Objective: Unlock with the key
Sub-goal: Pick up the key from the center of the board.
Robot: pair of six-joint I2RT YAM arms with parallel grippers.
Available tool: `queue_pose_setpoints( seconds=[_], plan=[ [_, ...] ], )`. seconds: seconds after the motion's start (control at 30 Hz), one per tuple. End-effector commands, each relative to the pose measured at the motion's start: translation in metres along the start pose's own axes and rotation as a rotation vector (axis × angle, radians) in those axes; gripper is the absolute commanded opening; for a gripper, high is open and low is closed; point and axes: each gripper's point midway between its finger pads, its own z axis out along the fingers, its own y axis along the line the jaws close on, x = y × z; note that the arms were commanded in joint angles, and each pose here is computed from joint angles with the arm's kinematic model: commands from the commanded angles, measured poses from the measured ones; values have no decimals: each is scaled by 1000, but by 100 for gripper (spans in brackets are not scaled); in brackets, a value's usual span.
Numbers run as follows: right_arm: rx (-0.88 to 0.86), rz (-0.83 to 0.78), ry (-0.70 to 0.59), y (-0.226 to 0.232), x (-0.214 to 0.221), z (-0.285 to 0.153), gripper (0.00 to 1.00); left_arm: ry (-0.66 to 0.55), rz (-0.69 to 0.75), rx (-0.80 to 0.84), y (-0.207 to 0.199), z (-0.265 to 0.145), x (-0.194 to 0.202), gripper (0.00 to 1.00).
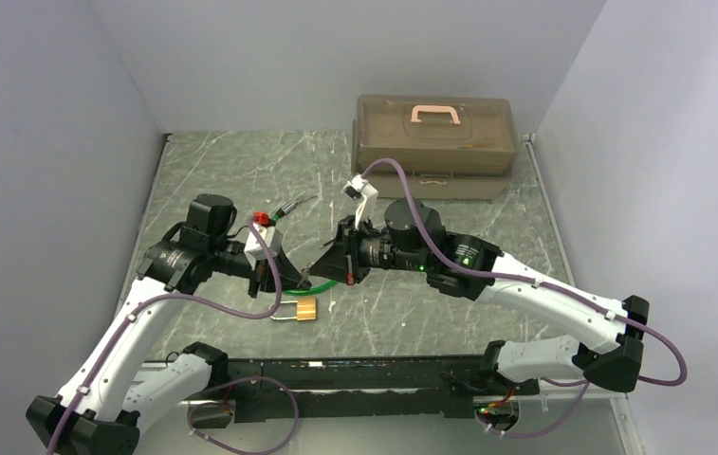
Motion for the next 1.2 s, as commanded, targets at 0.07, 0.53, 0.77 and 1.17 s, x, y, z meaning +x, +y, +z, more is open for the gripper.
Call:
queue_pose_setpoints(
  seconds=[0.07, 0.53, 0.77, 1.17],
  plan=[
    [-37, -16, -2, 11, 1, -13, 0, -15, 45, -7, -4, -4, -15, 0],
    [-86, -88, 80, 24, 11, -17, 43, 62, 110, -62, -7, -17, -21, 0],
    [73, -218, 53, 13, -17, -41, 47, 175, 104, -77, -15, -28, -10, 0],
    [-22, -490, 69, 27, -26, -1, 41, 179, 63, -40, -25, -27, -13, 0]
  ],
)
